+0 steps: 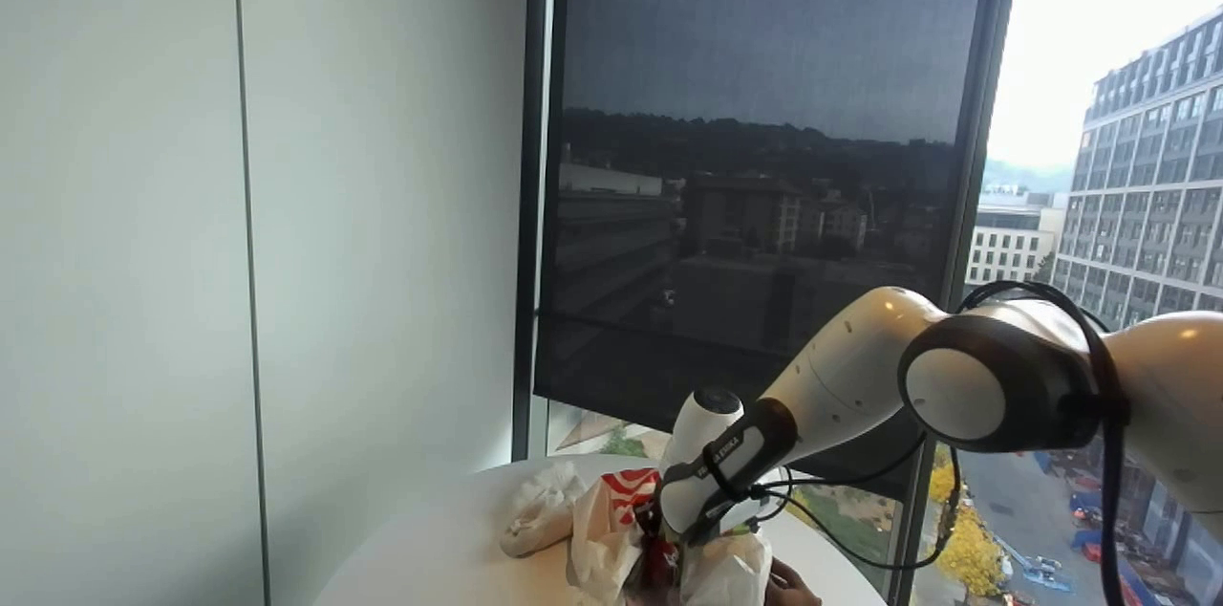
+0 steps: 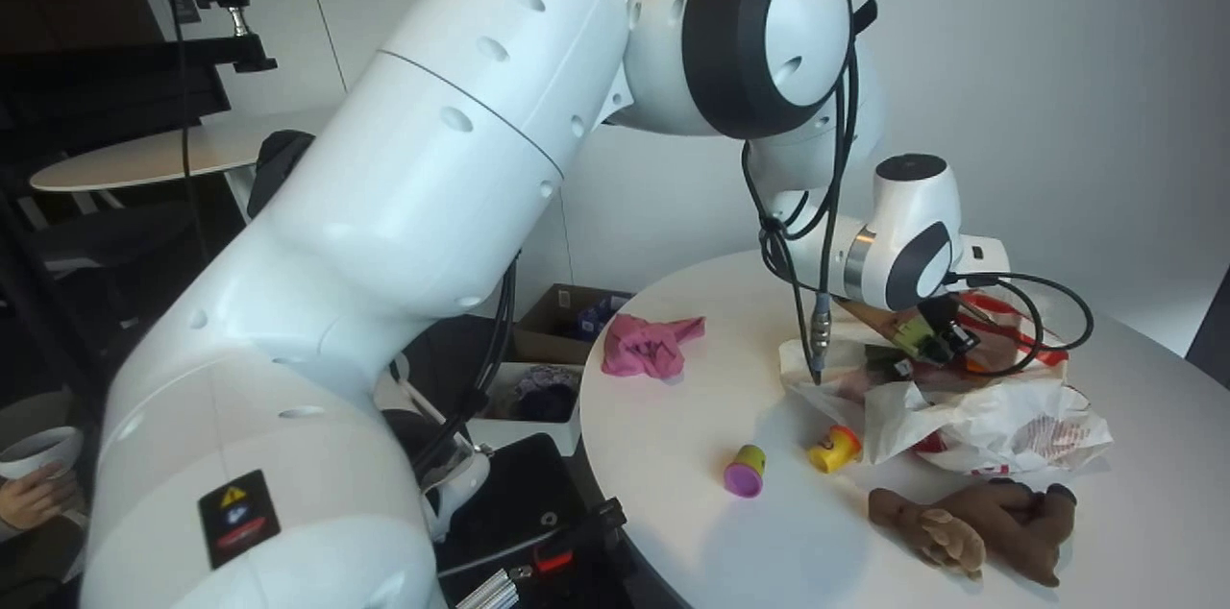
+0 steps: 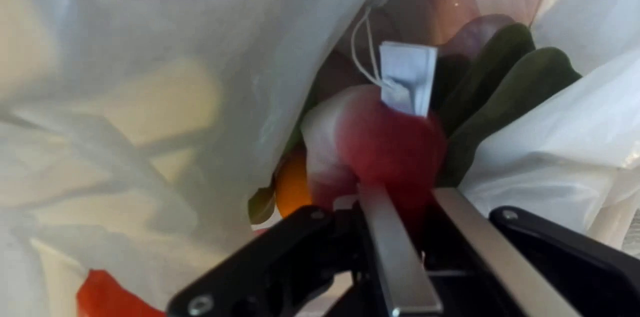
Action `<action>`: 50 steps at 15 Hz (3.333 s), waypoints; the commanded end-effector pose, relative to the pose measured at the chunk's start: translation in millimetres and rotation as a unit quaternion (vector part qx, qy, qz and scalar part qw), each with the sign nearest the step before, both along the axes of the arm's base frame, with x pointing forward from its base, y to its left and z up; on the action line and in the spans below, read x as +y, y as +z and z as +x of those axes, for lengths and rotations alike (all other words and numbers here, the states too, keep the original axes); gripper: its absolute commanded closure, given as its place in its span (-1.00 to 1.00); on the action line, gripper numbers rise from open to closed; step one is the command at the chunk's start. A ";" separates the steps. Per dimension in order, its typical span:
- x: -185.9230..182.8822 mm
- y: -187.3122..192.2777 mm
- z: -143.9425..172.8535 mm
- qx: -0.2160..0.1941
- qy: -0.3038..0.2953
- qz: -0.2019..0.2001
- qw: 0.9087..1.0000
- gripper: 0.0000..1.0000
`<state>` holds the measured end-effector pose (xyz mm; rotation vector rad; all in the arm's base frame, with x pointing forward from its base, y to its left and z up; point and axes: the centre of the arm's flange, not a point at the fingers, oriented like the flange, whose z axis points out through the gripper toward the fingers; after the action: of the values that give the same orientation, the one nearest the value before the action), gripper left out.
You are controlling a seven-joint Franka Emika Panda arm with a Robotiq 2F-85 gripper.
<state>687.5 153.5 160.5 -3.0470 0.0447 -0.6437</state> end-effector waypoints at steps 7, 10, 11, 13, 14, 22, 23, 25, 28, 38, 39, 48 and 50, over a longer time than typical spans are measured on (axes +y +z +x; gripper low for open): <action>22.1 0.8 -17.7 -0.032 0.005 -0.034 0.999 -0.43; 41.4 16.3 -37.5 -0.011 0.023 -0.025 0.999 -0.87; 45.5 22.1 -44.1 -0.006 0.029 -0.021 0.999 -0.98; 52.6 34.3 -55.9 0.003 0.037 -0.019 0.999 -1.00; 55.0 41.8 -62.3 0.011 0.043 -0.014 0.999 -1.00; 109.5 69.0 -137.2 0.115 0.209 0.011 0.971 -1.00; 121.7 66.6 -149.9 0.120 0.237 0.014 0.964 -1.00; 151.2 58.5 -174.5 0.129 0.292 0.015 0.948 -1.00; 197.9 43.5 -212.1 0.157 0.368 0.026 0.916 -1.00; 262.5 -22.6 -279.9 0.205 0.478 0.002 0.854 -1.00; 265.3 -29.4 -282.1 0.195 0.487 -0.012 0.851 -1.00; 293.7 -53.8 -275.8 0.073 0.516 -0.118 0.845 -1.00; 299.0 -52.0 -271.1 0.064 0.506 -0.124 0.851 -1.00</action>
<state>407.7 437.3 113.4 -2.6593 -1.6183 -0.2435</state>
